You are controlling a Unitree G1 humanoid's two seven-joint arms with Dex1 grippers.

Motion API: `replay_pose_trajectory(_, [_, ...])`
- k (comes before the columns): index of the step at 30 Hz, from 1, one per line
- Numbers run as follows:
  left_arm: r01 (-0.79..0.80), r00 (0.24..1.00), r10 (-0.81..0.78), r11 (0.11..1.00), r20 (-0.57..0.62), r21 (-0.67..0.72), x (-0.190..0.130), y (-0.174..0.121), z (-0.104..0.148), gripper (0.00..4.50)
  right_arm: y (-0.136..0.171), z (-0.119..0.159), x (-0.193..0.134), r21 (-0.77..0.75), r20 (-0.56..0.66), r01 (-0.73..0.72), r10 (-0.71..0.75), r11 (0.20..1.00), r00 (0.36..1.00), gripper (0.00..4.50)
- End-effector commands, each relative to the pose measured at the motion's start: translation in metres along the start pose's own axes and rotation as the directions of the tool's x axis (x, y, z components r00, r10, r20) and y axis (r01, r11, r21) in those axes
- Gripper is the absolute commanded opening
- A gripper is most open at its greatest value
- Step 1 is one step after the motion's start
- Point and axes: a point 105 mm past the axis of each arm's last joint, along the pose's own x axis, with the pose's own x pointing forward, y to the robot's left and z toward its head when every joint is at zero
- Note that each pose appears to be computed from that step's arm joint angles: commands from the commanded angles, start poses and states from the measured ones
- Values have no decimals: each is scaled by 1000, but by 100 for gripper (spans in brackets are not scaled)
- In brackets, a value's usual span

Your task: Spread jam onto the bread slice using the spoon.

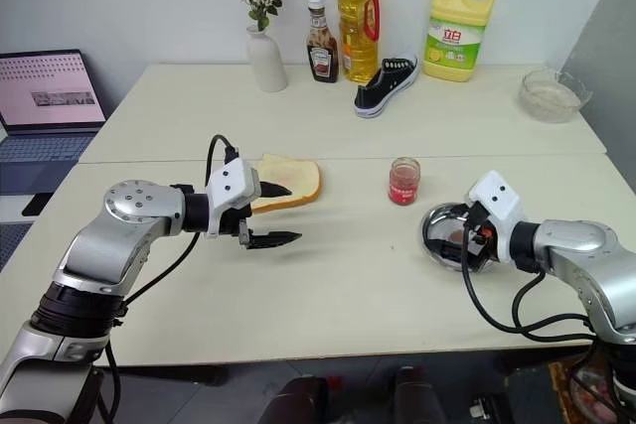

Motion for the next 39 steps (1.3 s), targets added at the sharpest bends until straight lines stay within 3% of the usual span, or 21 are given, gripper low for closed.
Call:
replay_pose_trajectory(1, [-11, 999, 9, 999, 32, 46, -4, 4, 14, 450, -1, 13, -9, -33, 40, 22, -21, 999, 999, 449])
replay_pose_trajectory(15, [-28, 998, 27, 999, 52, 23, -7, 6, 15, 450, -1, 15, -8, -46, 38, 15, -13, 999, 999, 449])
replay_pose_trajectory(21, [-65, 993, 67, 997, 95, -31, -13, 9, 21, 450, 0, 16, -6, -58, 41, 1, 1, 998, 999, 449])
replay_pose_trajectory(25, [-155, 975, 175, 977, 134, -143, -24, 19, 20, 450, 5, 26, 1, -85, 83, -20, 27, 996, 996, 449])
replay_pose_trajectory(28, [-363, 917, 392, 897, 74, -250, -43, 41, -10, 450, 24, 40, 17, -121, 138, -102, 119, 987, 983, 449])
replay_pose_trajectory(33, [-527, 804, 595, 706, -7, -474, -52, 54, -58, 450, 47, 61, 47, -182, 197, -201, 236, 963, 952, 449])
replay_pose_trajectory(36, [-554, 753, 656, 591, -49, -586, -47, 56, -78, 450, 52, 68, 59, -194, 215, -227, 267, 954, 939, 449])
replay_pose_trajectory(39, [-500, 748, 663, 537, -26, -679, -33, 53, -81, 450, 54, 71, 67, -204, 222, -240, 284, 949, 933, 449])
